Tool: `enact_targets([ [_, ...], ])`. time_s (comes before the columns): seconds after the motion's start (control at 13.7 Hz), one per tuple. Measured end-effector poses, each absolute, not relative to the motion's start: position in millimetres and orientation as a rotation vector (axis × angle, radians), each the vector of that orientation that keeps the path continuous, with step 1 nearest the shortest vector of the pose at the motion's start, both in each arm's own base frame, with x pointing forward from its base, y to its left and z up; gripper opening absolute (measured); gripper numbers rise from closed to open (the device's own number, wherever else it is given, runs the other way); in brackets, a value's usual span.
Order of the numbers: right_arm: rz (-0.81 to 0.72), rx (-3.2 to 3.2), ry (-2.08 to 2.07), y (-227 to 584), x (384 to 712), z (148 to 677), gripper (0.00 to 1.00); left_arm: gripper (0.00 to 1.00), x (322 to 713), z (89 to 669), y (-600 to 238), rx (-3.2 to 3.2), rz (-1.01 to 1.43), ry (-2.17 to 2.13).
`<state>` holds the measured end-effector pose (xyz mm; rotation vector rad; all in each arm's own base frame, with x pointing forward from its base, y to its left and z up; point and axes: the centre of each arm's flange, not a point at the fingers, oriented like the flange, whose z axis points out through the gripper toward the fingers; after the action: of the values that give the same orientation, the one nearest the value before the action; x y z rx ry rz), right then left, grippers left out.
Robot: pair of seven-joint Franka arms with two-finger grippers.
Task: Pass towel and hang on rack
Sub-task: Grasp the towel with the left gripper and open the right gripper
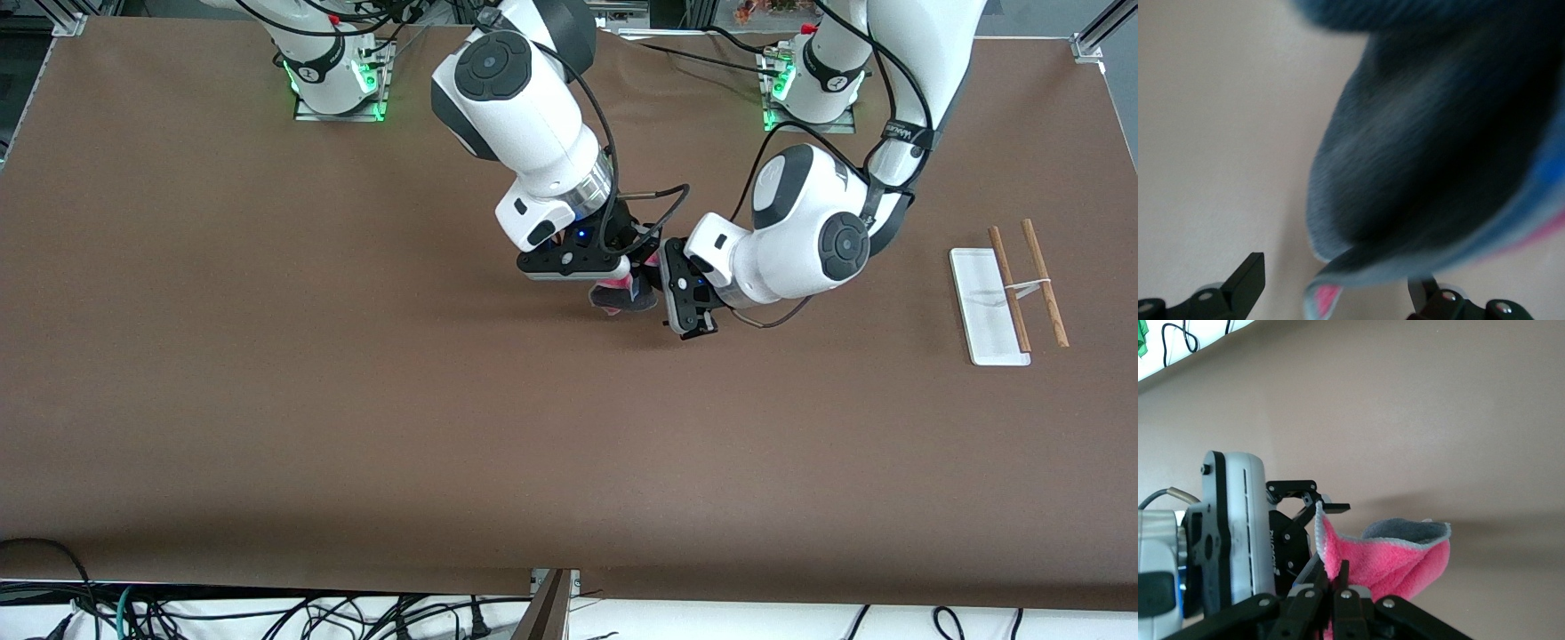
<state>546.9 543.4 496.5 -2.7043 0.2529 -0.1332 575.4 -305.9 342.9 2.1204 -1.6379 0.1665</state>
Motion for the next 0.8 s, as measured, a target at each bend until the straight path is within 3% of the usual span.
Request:
enact_targets([
  [0.07,-0.133,-2.704,0.254,543,547,497,0.03,0.88,573,344,-310,2.116,0.167,-1.64],
  [0.66,-0.133,-2.704,0.256,542,548,496,0.03,0.03,568,356,-317,2.098,0.174,-1.659],
  [0.8,-0.133,-2.704,0.257,542,548,496,0.03,0.03,566,359,-317,2.091,0.159,-1.663],
])
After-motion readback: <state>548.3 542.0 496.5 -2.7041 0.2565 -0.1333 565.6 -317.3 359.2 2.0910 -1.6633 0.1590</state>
